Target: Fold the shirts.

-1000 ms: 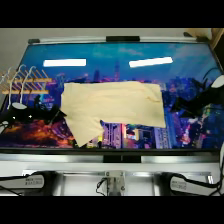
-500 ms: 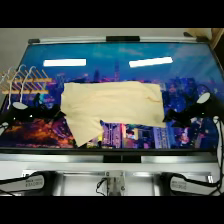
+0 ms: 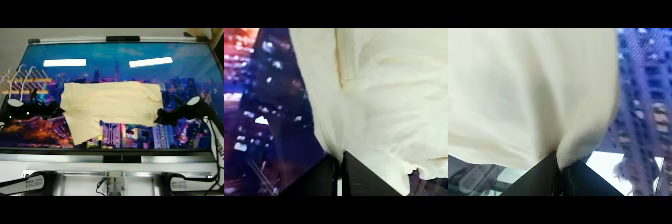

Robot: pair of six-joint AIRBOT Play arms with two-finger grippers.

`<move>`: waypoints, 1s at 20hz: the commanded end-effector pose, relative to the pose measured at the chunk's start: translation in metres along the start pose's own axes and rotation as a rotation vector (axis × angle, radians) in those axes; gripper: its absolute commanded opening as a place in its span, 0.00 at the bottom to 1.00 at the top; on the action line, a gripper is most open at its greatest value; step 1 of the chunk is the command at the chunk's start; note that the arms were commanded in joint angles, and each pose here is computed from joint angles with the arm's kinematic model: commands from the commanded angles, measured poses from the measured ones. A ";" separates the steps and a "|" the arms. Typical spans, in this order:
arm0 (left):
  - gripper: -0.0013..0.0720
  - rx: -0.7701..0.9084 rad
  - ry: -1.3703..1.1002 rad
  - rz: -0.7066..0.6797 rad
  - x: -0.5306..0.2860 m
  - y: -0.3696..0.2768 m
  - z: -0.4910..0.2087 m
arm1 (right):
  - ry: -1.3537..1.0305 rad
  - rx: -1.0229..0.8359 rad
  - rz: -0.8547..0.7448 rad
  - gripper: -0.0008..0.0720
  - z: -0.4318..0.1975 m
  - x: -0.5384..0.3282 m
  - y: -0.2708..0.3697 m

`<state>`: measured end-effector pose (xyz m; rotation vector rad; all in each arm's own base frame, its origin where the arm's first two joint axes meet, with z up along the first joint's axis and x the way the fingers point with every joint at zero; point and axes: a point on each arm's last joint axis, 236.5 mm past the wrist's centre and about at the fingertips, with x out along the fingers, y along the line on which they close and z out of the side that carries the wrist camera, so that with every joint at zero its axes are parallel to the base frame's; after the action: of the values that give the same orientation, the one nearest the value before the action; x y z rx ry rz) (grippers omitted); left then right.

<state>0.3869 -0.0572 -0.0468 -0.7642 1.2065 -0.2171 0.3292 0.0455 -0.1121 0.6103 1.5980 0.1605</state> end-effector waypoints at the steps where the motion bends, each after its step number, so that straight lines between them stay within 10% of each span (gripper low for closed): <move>1: 0.06 0.131 -0.025 -0.060 -0.033 -0.044 0.022 | 0.011 -0.145 0.020 0.11 -0.005 -0.007 0.038; 6: 0.06 0.624 -0.603 -0.077 -0.259 -0.216 0.091 | -0.611 -0.562 -0.015 0.11 0.036 -0.244 0.148; 11: 0.06 0.870 -1.372 -0.099 -0.547 -0.355 -0.038 | -1.504 -0.911 -0.288 0.11 -0.128 -0.531 0.230; 15: 0.06 0.794 -1.499 -0.086 -0.588 -0.347 -0.137 | -1.793 -0.855 -0.347 0.11 -0.250 -0.584 0.218; 20: 0.06 0.707 -1.394 -0.098 -0.567 -0.331 -0.154 | -1.748 -0.703 -0.461 0.11 -0.254 -0.581 0.177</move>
<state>0.1320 -0.0610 0.5824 -0.1443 -0.2913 -0.1436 0.1569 0.0033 0.5215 -0.2602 -0.1420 -0.0651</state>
